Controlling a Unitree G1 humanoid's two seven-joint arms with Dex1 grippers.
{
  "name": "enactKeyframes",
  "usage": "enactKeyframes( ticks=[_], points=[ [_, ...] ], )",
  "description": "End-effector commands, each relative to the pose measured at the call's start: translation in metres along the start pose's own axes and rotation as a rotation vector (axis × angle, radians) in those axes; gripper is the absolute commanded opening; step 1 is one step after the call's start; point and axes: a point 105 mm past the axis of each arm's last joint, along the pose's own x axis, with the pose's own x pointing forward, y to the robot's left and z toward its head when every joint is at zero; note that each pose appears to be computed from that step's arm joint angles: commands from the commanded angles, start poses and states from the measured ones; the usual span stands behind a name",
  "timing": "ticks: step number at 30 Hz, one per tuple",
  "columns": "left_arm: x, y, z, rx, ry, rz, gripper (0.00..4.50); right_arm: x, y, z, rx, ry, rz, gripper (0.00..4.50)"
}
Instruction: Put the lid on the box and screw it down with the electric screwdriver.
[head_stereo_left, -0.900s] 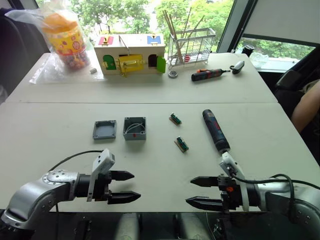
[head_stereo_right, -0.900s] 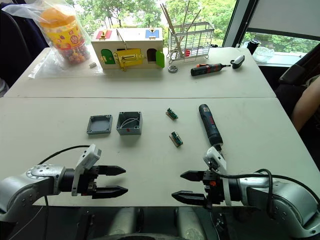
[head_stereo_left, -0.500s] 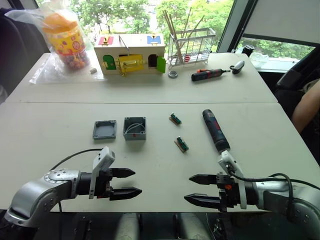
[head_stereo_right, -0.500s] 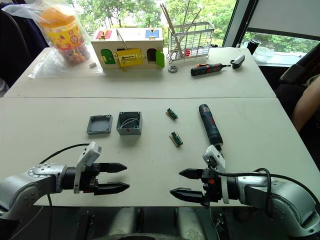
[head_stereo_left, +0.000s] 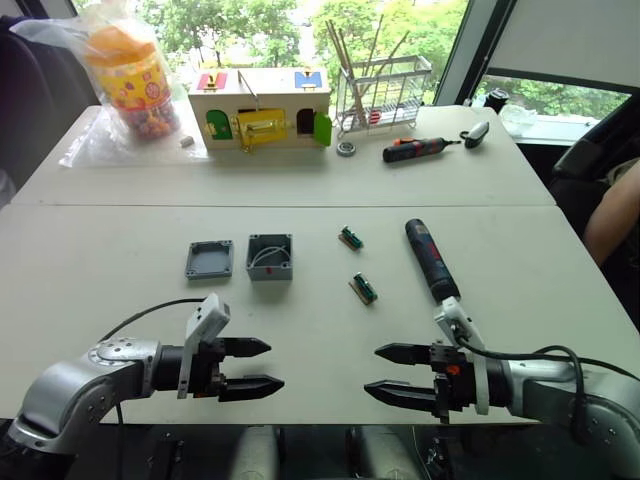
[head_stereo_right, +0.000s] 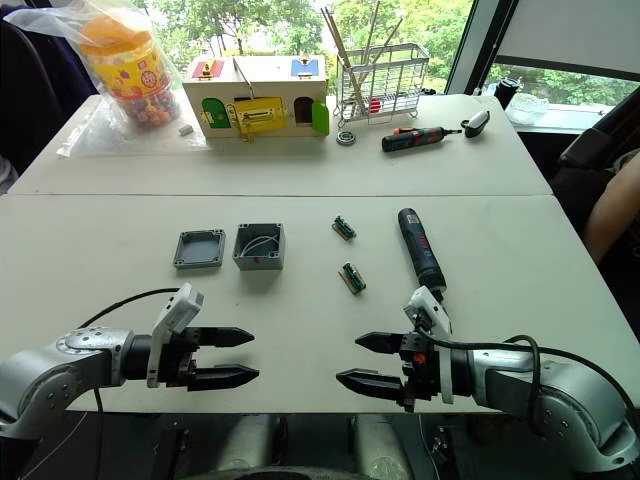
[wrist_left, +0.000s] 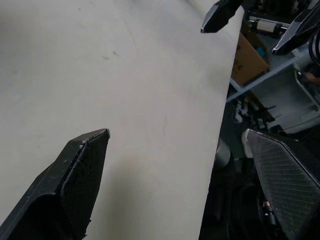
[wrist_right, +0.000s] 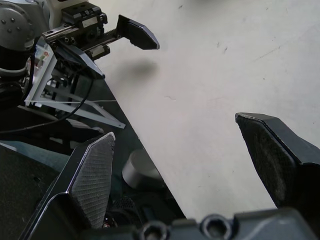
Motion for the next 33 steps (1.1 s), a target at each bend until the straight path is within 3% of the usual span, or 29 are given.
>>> enactKeyframes(
  ticks=[1,8,10,13,17,22,29,33],
  points=[
    [-0.002,-0.002,0.005,0.016,-0.007,-0.011,4.50,0.000,0.008,0.005,-0.038,-0.021,0.016,4.35],
    [-0.003,0.005,0.011,0.038,0.002,0.050,4.50,-0.002,0.004,0.010,-0.042,-0.039,0.008,4.35],
    [-0.010,0.009,0.032,0.061,-0.030,0.063,4.50,-0.006,0.007,0.023,-0.055,-0.083,0.024,4.35],
    [-0.026,0.015,0.070,0.183,0.006,0.090,4.50,-0.015,0.013,0.050,-0.101,-0.168,0.031,4.35],
    [-0.033,0.038,0.103,0.409,0.234,0.159,4.50,-0.016,0.020,0.082,-0.161,-0.262,0.005,4.35],
    [-0.010,0.066,0.148,0.669,0.361,0.135,4.50,-0.001,0.021,0.100,-0.266,-0.273,-0.067,4.35],
    [0.017,0.097,0.149,0.824,0.542,0.086,4.50,0.015,0.012,0.102,-0.330,-0.304,-0.166,4.35],
    [0.019,0.106,0.151,0.844,0.570,0.079,4.50,0.016,0.010,0.099,-0.328,-0.326,-0.206,4.35]
  ],
)
